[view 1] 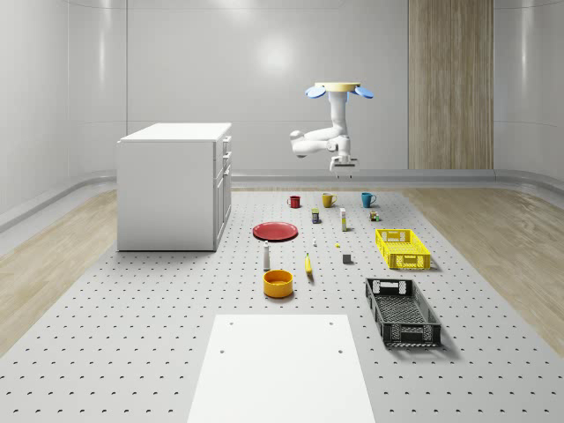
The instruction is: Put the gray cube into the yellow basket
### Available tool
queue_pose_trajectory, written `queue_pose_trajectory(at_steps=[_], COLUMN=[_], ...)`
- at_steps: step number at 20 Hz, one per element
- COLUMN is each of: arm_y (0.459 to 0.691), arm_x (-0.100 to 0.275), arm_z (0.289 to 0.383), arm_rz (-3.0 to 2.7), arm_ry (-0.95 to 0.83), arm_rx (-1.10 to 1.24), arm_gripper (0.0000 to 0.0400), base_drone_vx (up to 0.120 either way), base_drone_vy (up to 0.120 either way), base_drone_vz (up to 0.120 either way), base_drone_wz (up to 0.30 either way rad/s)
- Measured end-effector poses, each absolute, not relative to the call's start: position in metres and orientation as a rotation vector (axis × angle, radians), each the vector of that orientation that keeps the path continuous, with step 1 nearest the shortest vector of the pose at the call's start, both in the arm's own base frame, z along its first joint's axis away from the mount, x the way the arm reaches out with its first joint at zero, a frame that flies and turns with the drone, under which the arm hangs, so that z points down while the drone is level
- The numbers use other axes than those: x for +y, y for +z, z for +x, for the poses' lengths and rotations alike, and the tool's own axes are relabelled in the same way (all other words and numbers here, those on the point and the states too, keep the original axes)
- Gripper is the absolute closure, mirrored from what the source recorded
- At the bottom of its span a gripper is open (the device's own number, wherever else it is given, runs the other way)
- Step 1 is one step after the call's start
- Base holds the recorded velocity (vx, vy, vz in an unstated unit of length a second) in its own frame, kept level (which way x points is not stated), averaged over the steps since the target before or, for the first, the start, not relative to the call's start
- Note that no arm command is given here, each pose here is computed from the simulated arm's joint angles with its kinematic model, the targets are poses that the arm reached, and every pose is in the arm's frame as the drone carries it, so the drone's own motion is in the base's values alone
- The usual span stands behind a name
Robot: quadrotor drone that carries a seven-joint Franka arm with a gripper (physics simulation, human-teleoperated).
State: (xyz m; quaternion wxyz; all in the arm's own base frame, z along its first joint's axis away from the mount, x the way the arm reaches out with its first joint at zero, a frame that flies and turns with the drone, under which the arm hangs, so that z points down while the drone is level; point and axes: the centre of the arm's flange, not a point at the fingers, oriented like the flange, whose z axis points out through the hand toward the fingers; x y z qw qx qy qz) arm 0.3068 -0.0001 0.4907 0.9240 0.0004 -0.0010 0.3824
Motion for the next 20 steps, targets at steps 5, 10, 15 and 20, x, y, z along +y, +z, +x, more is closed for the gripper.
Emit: queue_pose_trajectory(at_steps=[5,10,15,20], arm_y=[0.4907,0.4907,0.4907,0.4907], arm_x=[-0.0001,-0.0001,-0.0001,-0.0001], arm_z=[0.3068,0.3068,0.3068,0.3068], arm_rz=[0.001,0.001,0.001,0.001], arm_ry=[0.785,0.785,0.785,0.785], arm_rx=[-0.002,-0.002,-0.002,-0.002], arm_gripper=[0.0000,0.0000,0.0000,0.0000], base_drone_vx=[0.120,0.120,0.120,0.120], base_drone_vy=[0.000,-0.088,0.000,0.000], base_drone_vz=[-0.120,-0.120,-0.040,-0.120], base_drone_wz=[0.000,0.000,0.000,0.000])
